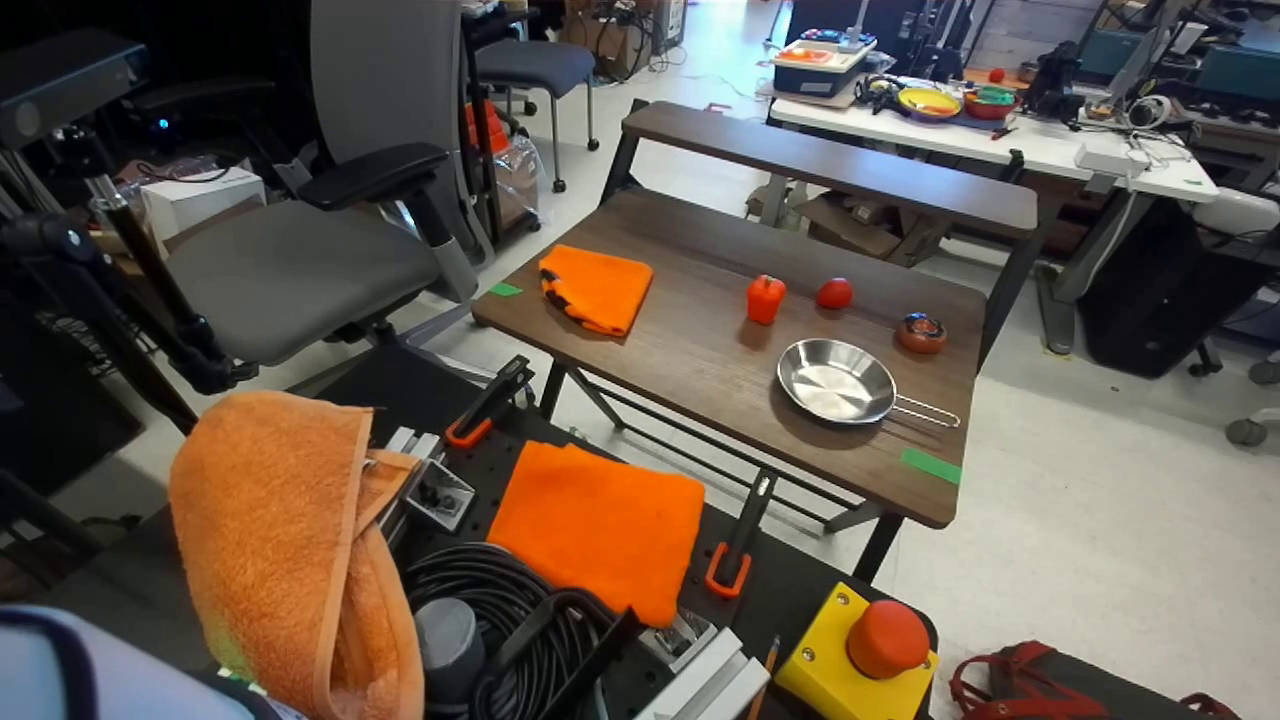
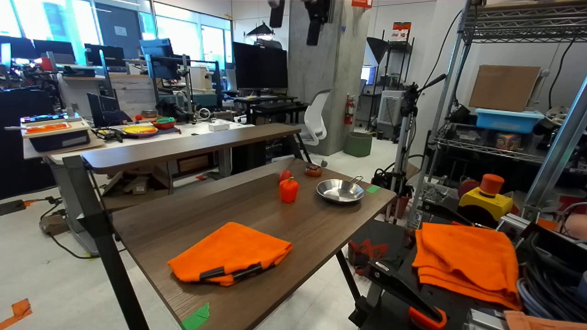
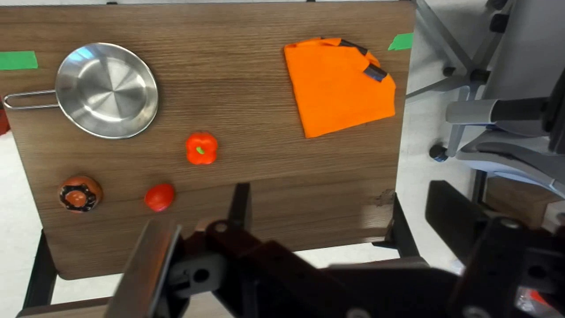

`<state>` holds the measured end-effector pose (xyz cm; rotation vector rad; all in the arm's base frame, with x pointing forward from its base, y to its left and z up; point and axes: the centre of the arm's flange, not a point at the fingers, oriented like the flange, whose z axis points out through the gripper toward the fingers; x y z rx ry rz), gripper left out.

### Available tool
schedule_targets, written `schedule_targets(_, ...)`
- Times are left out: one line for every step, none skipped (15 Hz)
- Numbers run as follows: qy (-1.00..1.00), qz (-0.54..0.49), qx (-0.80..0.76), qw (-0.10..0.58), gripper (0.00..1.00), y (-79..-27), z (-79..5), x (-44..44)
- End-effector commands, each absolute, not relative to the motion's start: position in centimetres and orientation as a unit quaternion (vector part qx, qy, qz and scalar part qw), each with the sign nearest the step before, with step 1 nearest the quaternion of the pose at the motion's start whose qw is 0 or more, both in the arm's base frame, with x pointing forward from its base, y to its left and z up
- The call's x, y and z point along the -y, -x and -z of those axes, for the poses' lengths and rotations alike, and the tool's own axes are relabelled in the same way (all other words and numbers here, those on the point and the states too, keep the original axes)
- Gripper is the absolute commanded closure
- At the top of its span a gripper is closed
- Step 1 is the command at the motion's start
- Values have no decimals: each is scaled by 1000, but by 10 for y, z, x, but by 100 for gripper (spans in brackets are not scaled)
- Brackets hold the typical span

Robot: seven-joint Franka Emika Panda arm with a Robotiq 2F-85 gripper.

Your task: Put the red sauce bottle on the pan.

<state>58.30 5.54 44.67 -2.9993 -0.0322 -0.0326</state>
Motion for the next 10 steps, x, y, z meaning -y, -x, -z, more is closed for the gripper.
schedule_targets(999,4,-14,40,0,-631,-417,-60)
schedule_targets(999,-4,-19,29,0,-639,-405,-58)
schedule_targets(999,-13,-26,21,0,-646,-393,-56)
schedule_targets(999,-23,-33,15,0,-654,-381,-53)
schedule_targets(999,-28,-39,11,0,-660,-372,-51)
schedule_targets(998,-41,-45,10,0,-668,-361,-47)
schedule_targets(998,-48,-49,9,0,-673,-352,-45)
schedule_targets(997,-57,-52,7,0,-679,-340,-42)
schedule_targets(996,-66,-54,5,0,-684,-329,-40)
schedule_targets(996,-69,-56,1,0,-688,-320,-39)
